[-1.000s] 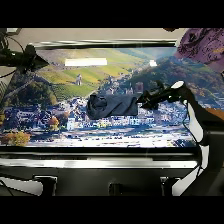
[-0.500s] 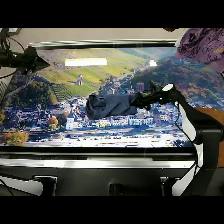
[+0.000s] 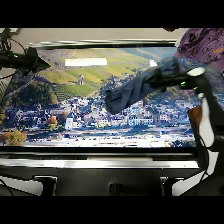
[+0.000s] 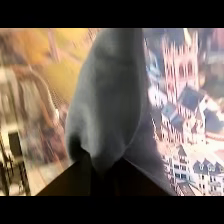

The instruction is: Fold the clothes and pants, and hang the long-sleeved shirts on hangers.

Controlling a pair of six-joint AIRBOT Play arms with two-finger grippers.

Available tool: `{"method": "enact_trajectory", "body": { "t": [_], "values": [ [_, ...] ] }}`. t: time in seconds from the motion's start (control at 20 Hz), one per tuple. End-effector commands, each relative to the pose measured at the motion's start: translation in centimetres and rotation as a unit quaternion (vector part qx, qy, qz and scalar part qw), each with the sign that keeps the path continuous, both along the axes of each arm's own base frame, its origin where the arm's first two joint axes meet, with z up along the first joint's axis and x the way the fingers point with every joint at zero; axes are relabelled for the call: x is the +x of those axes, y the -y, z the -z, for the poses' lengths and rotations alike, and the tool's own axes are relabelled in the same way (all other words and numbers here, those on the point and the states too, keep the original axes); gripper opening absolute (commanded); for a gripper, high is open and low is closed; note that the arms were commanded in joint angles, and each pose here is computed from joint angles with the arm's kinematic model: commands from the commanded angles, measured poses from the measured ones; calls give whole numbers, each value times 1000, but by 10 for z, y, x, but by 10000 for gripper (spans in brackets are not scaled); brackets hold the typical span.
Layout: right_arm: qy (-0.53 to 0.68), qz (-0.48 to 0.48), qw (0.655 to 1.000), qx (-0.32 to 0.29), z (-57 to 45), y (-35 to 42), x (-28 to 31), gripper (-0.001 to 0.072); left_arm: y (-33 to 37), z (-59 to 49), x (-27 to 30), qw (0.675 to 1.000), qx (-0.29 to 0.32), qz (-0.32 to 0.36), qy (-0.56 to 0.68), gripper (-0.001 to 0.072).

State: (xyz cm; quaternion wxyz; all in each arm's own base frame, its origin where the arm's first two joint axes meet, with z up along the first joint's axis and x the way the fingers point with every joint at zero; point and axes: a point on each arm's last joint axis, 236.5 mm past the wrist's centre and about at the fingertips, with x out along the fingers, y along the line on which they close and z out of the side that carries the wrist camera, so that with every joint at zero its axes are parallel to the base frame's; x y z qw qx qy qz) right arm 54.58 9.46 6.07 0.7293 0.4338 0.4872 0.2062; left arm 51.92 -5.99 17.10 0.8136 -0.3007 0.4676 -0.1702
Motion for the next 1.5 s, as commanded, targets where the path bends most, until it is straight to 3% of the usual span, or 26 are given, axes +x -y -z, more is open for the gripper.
{"method": "enact_trajectory", "body": {
  "t": [0.0,0.35,0.8,1.15,1.45],
  "values": [
    [44,91,995,-21,-72,78,12,29,0,1,0,1000,0,0,-2,18],
    [62,254,964,-51,-134,212,3,29,0,1,0,1000,-3,-3,-5,19],
    [17,378,920,-105,-123,330,-41,30,0,1,0,1000,-3,-3,-5,18],
    [-19,432,884,-177,-141,373,-102,30,3,3,-10,1000,-4,8,-23,19],
    [-144,428,857,-248,-116,375,-168,30,7,3,-18,999,-6,20,-34,19]
  ]
}}
